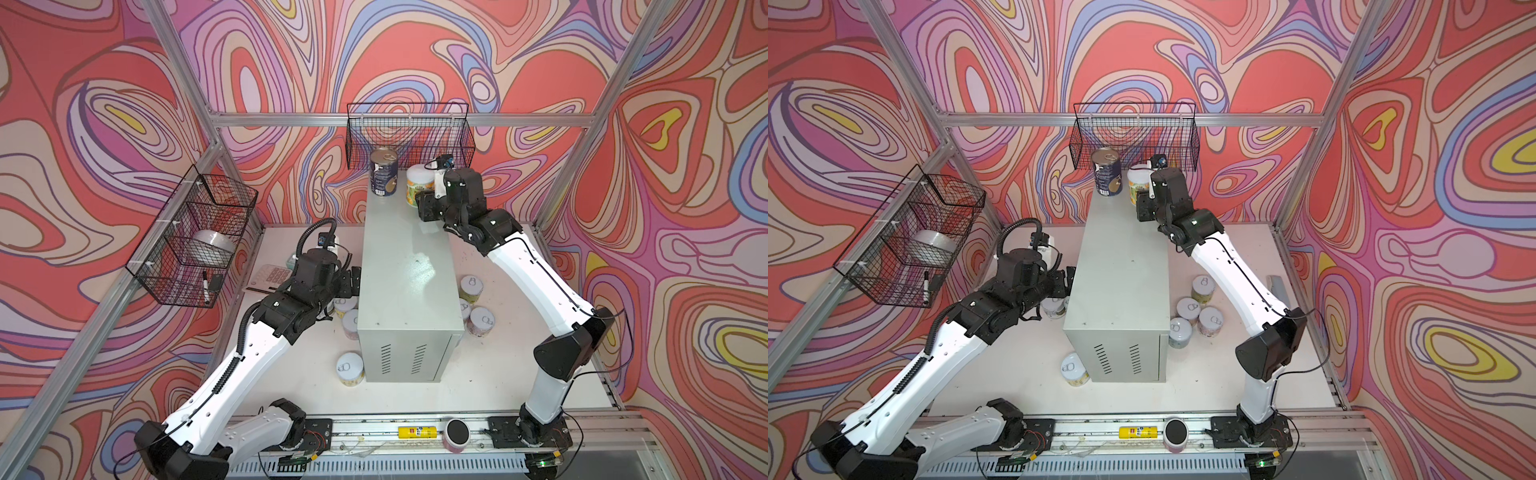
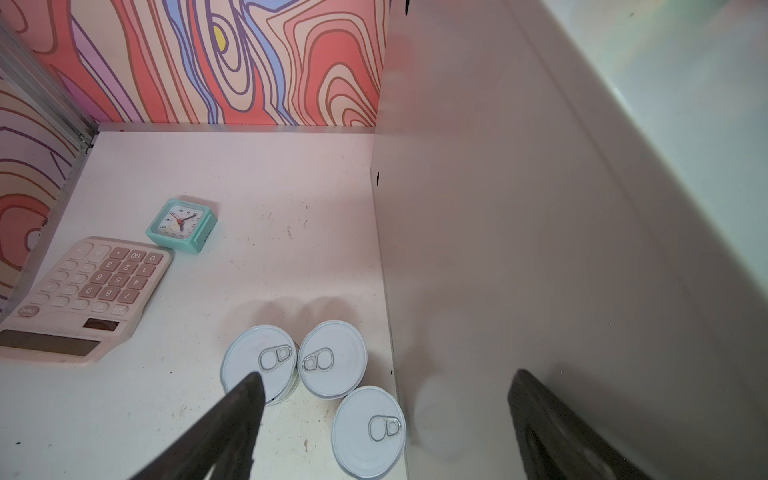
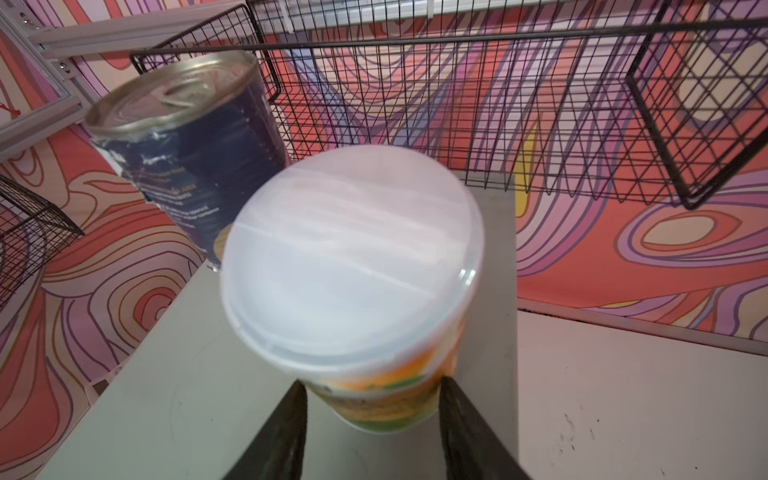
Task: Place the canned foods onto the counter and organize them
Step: 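Lower the tub beside the blue can on the cabinet top, then open the right gripper and withdraw it while the left gripper lowers to a can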
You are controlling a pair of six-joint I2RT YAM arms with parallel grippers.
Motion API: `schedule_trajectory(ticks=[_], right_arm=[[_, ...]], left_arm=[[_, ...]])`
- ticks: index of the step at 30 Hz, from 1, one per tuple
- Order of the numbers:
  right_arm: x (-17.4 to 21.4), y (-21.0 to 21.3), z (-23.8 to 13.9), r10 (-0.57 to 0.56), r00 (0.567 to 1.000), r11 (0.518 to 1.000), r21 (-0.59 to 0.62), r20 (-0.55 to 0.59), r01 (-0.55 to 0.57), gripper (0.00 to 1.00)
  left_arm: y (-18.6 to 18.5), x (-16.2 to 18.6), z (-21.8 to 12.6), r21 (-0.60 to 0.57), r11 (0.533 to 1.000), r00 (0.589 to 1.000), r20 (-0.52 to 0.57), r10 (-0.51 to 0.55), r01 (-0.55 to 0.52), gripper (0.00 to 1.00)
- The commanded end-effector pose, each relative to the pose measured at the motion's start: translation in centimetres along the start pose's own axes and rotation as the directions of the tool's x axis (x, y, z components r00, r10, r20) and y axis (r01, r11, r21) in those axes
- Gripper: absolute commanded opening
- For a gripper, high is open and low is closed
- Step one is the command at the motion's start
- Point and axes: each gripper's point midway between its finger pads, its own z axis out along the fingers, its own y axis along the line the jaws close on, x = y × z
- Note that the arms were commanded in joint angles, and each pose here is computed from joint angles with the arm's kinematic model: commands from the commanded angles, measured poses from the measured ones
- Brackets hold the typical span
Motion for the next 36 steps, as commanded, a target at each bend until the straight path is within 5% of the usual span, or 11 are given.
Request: schedule_trajectory(ticks=[1, 25, 36], right_arm=[[-0.7, -0.4, 1.2, 0.009, 1.000, 1.000, 0.013, 0.019, -0.009, 0.52], [-2.2, -1.5, 3.7, 0.049, 0.997, 0.999, 0.019, 0.052, -0.050, 0.52], [-3.9, -0.8, -4.8, 0.050, 0.995, 0.996, -0.074, 0.087, -0.043, 0.74]], left_arm=[[-1.6, -0.2, 0.4, 0.072, 0.997, 1.000, 0.002, -0.011, 0.010, 0.93], [-0.9, 0.0, 0.6, 0.036, 0.999, 1.000, -0.007, 0.003, -0.003, 0.95], [4.8, 3.5, -2.0, -0.219, 0.976, 0.995, -0.093, -0.040, 0.019, 1.00]])
